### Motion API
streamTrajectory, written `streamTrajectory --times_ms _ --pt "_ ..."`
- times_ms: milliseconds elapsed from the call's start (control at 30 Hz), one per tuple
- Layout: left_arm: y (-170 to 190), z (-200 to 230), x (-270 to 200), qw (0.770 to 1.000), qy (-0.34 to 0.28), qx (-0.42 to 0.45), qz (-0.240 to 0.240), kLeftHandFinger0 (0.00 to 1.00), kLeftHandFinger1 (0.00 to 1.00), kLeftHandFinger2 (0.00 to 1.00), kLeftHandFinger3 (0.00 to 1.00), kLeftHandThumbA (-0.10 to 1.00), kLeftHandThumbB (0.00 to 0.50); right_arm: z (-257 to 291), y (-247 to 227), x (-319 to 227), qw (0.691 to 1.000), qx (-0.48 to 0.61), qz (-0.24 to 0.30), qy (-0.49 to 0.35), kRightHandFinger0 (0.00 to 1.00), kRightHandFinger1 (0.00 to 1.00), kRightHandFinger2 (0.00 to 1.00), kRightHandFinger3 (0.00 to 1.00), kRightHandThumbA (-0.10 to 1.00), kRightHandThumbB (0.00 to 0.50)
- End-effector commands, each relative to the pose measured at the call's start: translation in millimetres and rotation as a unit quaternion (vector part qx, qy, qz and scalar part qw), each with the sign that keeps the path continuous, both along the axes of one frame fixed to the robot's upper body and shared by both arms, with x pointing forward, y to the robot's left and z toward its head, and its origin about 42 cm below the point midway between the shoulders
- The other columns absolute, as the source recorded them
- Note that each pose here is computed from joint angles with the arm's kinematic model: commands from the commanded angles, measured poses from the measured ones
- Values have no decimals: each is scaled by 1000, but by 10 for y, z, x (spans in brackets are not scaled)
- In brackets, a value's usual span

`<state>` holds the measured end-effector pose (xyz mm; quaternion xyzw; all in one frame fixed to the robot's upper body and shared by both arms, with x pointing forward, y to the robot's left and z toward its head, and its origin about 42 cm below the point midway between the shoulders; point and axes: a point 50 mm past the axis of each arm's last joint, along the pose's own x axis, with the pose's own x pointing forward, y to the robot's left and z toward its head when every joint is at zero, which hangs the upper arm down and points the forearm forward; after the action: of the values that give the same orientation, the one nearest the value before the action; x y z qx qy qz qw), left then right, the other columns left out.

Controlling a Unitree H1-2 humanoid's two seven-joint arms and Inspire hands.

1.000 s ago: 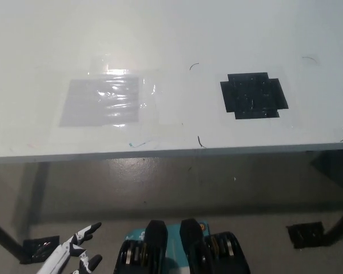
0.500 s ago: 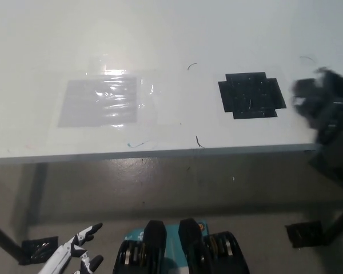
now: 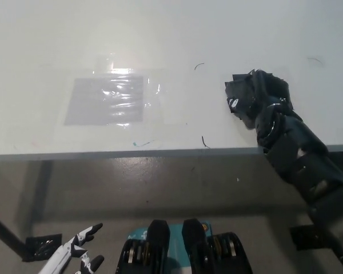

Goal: A whiteboard eraser is kept on the black marked spot on the table infront of the robot and the robot uses its right hand to swipe it back and forth on the table twice to clean it

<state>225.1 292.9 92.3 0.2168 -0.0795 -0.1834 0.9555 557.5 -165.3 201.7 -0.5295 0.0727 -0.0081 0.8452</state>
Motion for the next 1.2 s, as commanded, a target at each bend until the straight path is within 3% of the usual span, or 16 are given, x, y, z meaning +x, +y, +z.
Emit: streamTrajectory --times_ms 0,67,167,233,333,367,400,433,467,500,533,600,633,700,867,1167 --pt "34 109 9 1000 -20 7 -8 1000 1000 1000 1000 821 370 115 -174 60 1000 -12 -15 -9 145 194 349 868 -100 228" --pt "29 97 13 1000 -21 4 -8 1000 1000 1000 1000 823 369 103 -237 60 1000 -18 -21 -1 162 202 363 882 -100 223" --pt "27 89 3 1000 -18 1 -9 1000 1000 1000 1000 812 367 70 -327 50 1000 -13 -23 -1 130 176 323 777 -100 223" --pt "30 85 -1 1000 -17 4 -9 1000 1000 1000 1000 822 368 60 -368 46 1000 -20 -23 1 58 112 280 872 -100 212" --pt "36 88 4 1000 -16 2 -7 1000 1000 1000 1000 822 370 75 -402 54 999 -25 -26 2 134 171 336 948 -100 204" --pt "41 87 3 1000 -16 3 -7 1000 1000 1000 1000 822 371 88 -408 59 999 -25 -27 0 141 167 335 952 -100 226" --pt "41 88 2 1000 -16 4 -6 1000 1000 1000 1000 825 374 101 -412 64 999 -30 -28 -1 106 135 314 938 -26 234" --pt "38 87 3 1000 -14 4 -7 1000 1000 1000 1000 826 374 145 -414 85 999 -44 -29 6 200 269 448 948 128 232" --pt "36 85 4 1000 -15 4 -7 1000 1000 1000 1000 827 374 191 -398 109 998 -50 -24 23 610 832 1000 1000 508 324" --pt "33 86 5 1000 -15 5 -7 1000 1000 1000 1000 828 374 239 -371 128 998 -48 -24 30 1000 1000 1000 1000 649 411" --pt "32 87 6 1000 -14 5 -8 1000 1000 1000 1000 830 376 283 -343 143 998 -41 -26 30 1000 1000 1000 1000 752 454" --pt "37 89 10 1000 -15 6 -7 1000 1000 1000 1000 834 379 385 -286 177 999 -18 -21 27 1000 1000 1000 1000 822 499" --pt "36 93 9 1000 -14 7 -7 1000 1000 1000 1000 835 379 473 -258 205 1000 -4 -5 30 1000 1000 1000 1000 925 500" --pt "36 93 7 1000 -14 6 -7 1000 1000 1000 1000 834 381 672 -205 256 999 38 18 11 1000 1000 1000 1000 989 500" --pt "21 98 27 1000 -18 5 -10 1000 1000 1000 1000 830 376 1096 -140 296 988 130 65 -61 1000 1000 1000 1000 1000 500" --pt "16 75 19 1000 -14 0 -10 1000 1000 1000 1000 828 382 2337 -274 -165 923 268 131 -244 1000 1000 1000 1000 1000 500"
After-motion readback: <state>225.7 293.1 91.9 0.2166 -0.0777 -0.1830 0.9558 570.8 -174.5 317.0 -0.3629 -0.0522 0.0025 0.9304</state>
